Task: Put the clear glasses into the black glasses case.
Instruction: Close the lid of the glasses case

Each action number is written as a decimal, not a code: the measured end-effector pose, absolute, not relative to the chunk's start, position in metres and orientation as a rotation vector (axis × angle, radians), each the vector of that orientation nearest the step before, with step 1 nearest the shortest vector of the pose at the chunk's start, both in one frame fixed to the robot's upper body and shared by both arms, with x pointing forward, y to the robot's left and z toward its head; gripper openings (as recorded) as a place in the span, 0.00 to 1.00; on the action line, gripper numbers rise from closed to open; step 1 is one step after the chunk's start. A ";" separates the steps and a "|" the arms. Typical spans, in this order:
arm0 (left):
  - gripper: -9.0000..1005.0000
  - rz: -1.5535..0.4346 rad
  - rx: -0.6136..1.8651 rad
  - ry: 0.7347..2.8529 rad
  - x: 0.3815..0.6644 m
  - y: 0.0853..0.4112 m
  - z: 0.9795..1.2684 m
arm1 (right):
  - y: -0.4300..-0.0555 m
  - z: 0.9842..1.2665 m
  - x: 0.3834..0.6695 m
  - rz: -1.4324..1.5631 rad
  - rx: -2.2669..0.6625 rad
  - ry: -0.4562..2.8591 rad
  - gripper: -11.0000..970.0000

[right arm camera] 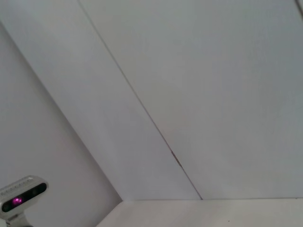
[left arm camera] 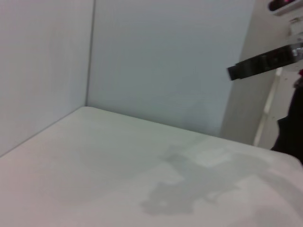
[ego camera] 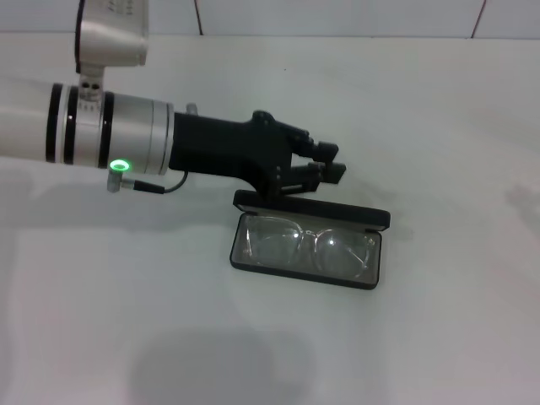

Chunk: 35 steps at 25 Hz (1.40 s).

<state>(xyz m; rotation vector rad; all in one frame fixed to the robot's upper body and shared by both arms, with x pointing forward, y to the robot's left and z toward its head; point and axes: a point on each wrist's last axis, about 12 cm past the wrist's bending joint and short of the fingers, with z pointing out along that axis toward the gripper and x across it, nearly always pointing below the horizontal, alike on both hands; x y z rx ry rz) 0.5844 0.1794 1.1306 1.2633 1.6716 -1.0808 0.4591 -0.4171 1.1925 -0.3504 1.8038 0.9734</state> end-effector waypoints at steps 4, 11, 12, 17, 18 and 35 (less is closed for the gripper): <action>0.28 -1.045 1.259 1.705 0.589 0.176 1.125 | -0.419 1.186 0.460 0.993 -0.329 1.795 0.21; 0.28 -1.026 1.245 1.755 0.589 0.174 1.114 | -0.413 1.187 0.475 1.000 -0.355 1.786 0.22; 0.28 -1.027 1.239 1.763 0.588 0.175 1.112 | -0.411 1.187 0.478 1.006 -0.360 1.787 0.22; 0.28 -1.032 1.231 1.784 0.586 0.176 1.104 | -0.406 1.183 0.488 1.037 -0.371 1.795 0.22; 0.28 -1.030 1.231 1.785 0.585 0.176 1.103 | -0.406 1.183 0.489 1.040 -0.373 1.796 0.22; 0.27 -1.012 1.212 1.821 0.583 0.176 1.089 | -0.403 1.178 0.493 1.074 -0.368 1.788 0.23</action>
